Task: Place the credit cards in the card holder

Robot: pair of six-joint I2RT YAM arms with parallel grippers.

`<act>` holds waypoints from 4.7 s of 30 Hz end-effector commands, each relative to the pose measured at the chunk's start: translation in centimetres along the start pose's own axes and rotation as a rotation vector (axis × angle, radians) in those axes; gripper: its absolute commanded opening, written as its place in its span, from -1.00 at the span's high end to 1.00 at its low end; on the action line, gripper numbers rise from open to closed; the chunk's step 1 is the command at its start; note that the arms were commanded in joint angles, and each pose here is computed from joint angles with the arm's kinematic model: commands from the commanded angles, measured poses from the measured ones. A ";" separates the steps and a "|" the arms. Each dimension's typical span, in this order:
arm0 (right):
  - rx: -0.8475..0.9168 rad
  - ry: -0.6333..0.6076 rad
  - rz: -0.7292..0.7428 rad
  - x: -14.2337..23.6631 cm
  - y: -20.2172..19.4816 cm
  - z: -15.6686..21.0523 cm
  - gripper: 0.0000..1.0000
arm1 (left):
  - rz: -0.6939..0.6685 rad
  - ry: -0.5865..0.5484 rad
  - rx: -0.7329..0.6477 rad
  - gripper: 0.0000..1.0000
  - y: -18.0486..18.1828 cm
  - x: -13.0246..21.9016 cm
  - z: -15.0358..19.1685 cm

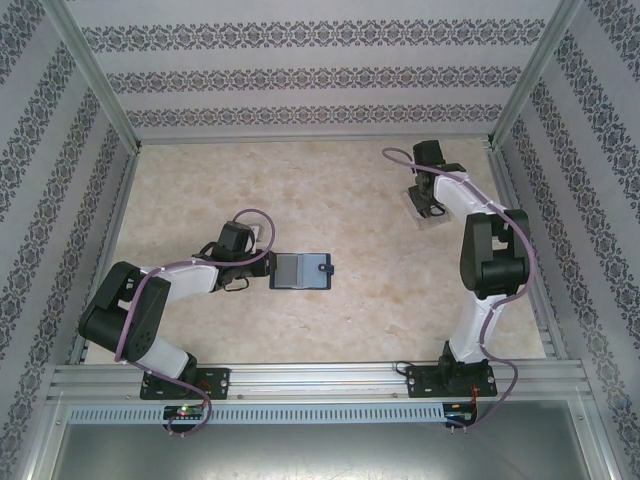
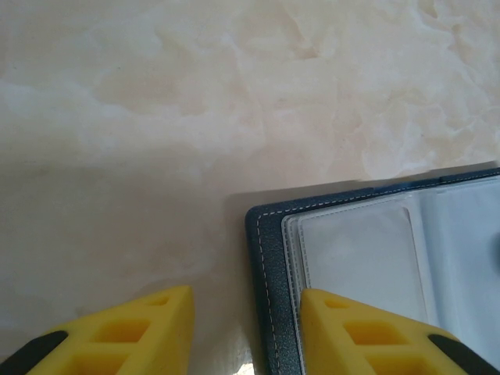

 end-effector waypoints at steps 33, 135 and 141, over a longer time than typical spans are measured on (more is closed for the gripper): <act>0.003 -0.111 0.092 1.7 -0.1 0.0 0.53 | 0.030 -0.002 -0.010 0.18 -0.9 0.3 -0.4; -0.185 0.459 -1.297 12.1 27.4 11.5 1.00 | 0.134 0.188 0.117 0.43 -2.1 -0.4 2.3; -0.203 0.448 -1.268 11.7 27.2 11.7 1.00 | 0.104 0.203 0.133 0.49 -1.5 -0.6 2.9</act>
Point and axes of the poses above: each hand's point on the last joint's axis, 136 mm out from that joint toward the fingers, its own x axis back along the fingers, its own y axis along the line the jaws close on, z = x × y, the point moved 4 cm from there along x, back along the fingers, and after that the axes turned 4 degrees about -x, right-handed, at the moved point
